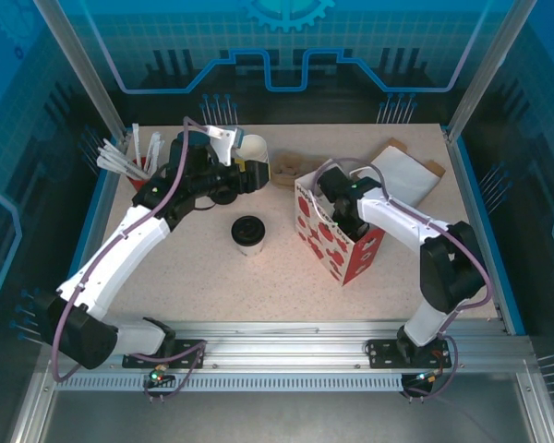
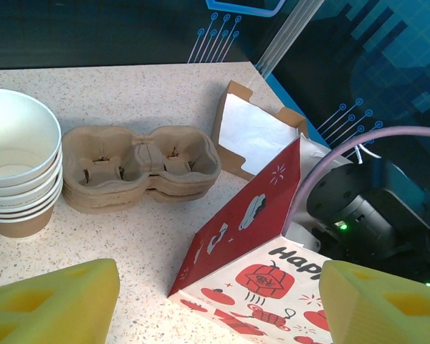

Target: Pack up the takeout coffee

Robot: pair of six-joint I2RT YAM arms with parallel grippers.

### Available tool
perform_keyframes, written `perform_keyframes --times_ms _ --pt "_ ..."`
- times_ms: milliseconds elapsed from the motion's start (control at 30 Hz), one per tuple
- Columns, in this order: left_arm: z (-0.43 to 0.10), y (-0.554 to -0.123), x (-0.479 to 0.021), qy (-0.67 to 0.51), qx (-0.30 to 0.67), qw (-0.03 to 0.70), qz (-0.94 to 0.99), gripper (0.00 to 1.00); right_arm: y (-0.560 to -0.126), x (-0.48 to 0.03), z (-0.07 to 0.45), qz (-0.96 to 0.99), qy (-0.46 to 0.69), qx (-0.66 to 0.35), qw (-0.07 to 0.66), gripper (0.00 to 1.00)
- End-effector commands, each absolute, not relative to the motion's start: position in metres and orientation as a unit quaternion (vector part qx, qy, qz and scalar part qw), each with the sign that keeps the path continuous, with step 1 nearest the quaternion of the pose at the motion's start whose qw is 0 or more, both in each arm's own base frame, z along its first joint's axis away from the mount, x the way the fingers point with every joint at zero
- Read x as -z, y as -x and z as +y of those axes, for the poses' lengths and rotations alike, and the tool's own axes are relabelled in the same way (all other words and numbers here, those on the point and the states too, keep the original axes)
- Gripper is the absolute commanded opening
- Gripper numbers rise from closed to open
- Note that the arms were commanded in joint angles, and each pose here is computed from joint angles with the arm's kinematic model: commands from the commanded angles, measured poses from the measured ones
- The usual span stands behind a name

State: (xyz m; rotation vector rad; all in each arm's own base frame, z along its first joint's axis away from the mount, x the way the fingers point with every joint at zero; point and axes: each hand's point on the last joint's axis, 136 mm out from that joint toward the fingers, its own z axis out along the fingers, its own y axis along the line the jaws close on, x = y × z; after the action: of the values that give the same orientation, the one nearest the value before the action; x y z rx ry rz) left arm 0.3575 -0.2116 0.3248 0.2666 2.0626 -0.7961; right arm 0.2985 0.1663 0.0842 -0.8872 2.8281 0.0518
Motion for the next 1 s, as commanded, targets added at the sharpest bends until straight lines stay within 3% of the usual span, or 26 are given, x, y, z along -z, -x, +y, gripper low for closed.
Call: perform_keyframes --times_ms 0,433,700,767,967 --pt "-0.209 -0.353 -0.328 -0.105 0.323 0.449 0.826 0.75 -0.304 -0.075 0.184 0.942 0.313 -0.05 0.11 0.29" --pt "-0.207 -0.349 -0.32 -0.104 0.319 0.445 0.83 0.76 -0.309 -0.054 0.197 0.935 0.336 -0.03 0.107 0.38" --pt "-0.205 -0.345 -0.314 -0.1 0.32 0.441 0.833 0.75 -0.311 -0.1 0.195 0.93 0.337 -0.031 0.143 0.63" --pt "-0.204 -0.344 -0.312 -0.099 0.318 0.44 0.834 0.75 -0.311 -0.11 0.195 0.929 0.338 -0.029 0.15 0.74" --pt "-0.203 -0.343 -0.309 -0.099 0.315 0.437 0.836 0.76 -0.314 -0.135 0.196 0.925 0.337 -0.034 0.171 0.78"
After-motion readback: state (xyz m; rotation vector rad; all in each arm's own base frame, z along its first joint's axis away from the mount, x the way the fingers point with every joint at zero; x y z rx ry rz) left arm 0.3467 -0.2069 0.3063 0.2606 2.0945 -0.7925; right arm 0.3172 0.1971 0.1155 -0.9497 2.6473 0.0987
